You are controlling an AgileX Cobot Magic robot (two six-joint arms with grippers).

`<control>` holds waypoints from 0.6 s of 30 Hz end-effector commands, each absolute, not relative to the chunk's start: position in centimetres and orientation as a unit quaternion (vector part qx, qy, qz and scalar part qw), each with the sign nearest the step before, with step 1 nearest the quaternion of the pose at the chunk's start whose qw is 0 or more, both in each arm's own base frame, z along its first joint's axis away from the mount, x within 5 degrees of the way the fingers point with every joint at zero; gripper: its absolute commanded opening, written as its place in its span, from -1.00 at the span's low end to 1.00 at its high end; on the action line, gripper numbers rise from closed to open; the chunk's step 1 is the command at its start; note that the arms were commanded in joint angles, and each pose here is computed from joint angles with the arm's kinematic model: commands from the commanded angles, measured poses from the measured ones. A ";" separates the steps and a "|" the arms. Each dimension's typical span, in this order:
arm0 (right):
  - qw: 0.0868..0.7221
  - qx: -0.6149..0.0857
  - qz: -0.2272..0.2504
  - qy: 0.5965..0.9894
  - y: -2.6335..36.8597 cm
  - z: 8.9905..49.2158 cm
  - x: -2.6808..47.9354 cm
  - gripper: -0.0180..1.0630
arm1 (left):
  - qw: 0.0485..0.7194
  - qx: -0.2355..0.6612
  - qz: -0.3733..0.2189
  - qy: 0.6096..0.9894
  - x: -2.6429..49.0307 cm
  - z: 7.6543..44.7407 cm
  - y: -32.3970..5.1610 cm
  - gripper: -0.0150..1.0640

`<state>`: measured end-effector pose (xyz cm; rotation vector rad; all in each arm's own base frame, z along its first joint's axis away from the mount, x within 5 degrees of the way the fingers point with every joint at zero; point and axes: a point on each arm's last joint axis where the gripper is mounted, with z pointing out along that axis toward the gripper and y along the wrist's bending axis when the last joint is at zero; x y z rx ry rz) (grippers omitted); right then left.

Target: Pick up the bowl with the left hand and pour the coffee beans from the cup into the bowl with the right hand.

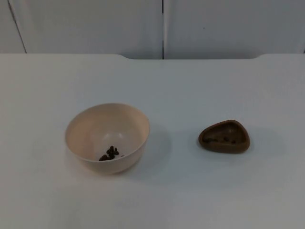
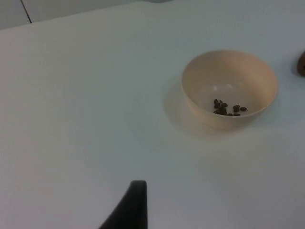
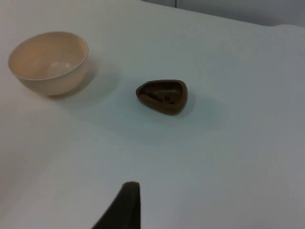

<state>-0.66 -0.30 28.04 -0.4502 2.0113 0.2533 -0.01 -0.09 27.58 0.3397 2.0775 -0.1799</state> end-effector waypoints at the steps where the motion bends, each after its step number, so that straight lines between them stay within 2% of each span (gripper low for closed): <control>1: 0.509 -0.189 0.106 0.833 -0.3 28.0 -0.7 0.99 | 0.494 0.138 -0.077 0.855 -0.1 27.5 -0.1 0.97; 18: 0.509 -0.189 0.106 0.833 -0.3 28.0 -0.7 0.99 | 0.494 0.138 -0.076 0.855 -0.1 27.5 -0.1 0.97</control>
